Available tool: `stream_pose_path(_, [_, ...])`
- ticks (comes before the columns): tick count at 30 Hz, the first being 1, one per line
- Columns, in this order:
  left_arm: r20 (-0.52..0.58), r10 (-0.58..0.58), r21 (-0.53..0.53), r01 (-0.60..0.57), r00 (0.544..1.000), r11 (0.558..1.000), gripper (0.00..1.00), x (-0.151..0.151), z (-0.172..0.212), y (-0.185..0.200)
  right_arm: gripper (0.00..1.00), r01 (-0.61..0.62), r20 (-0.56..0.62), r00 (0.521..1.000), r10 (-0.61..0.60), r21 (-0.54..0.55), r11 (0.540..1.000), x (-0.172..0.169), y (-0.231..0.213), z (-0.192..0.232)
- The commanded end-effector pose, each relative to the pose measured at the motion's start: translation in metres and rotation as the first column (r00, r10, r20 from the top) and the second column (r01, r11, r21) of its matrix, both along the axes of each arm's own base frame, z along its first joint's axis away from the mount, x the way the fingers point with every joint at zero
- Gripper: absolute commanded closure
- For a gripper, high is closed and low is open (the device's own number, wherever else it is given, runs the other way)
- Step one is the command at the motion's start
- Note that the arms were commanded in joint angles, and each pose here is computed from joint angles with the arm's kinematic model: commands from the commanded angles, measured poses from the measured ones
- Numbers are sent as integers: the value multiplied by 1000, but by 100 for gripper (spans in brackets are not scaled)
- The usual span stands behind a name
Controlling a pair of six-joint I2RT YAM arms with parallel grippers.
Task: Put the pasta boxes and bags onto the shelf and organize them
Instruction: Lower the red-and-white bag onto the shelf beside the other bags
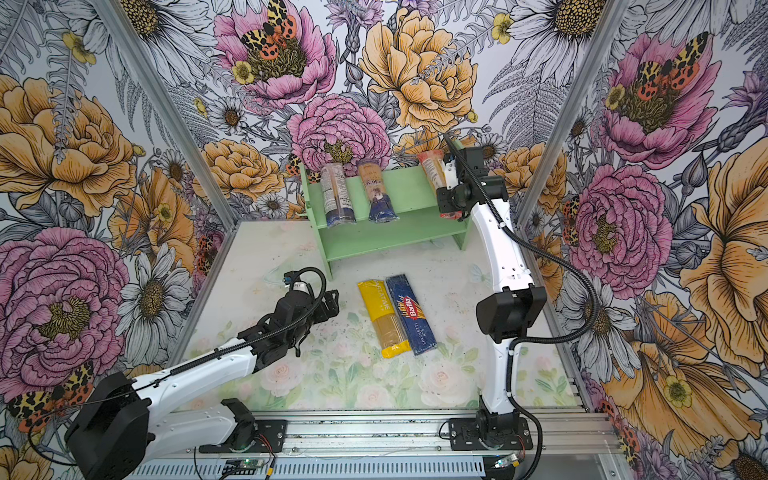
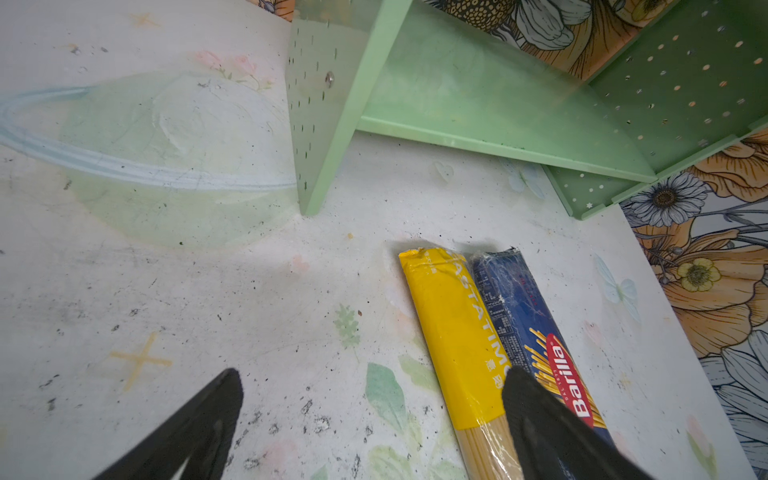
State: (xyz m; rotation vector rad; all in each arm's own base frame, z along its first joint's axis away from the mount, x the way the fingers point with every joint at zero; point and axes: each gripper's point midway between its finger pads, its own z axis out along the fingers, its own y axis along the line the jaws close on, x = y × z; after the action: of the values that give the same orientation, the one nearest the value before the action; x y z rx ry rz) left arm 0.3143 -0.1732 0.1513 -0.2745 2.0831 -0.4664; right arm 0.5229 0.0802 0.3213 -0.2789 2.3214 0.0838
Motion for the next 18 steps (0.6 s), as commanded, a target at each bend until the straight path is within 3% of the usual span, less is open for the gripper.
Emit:
stream_pose_path(1, [11,18,-3,-18,1000,1000,1,-3,2,4,97,3,232,973,-13,43,999,14,6,67])
stream_pose_path(18, [17,29,-10,-29,999,1000,1,-7,2,9,96,-3,250,968,-17,79,997,25,19,69])
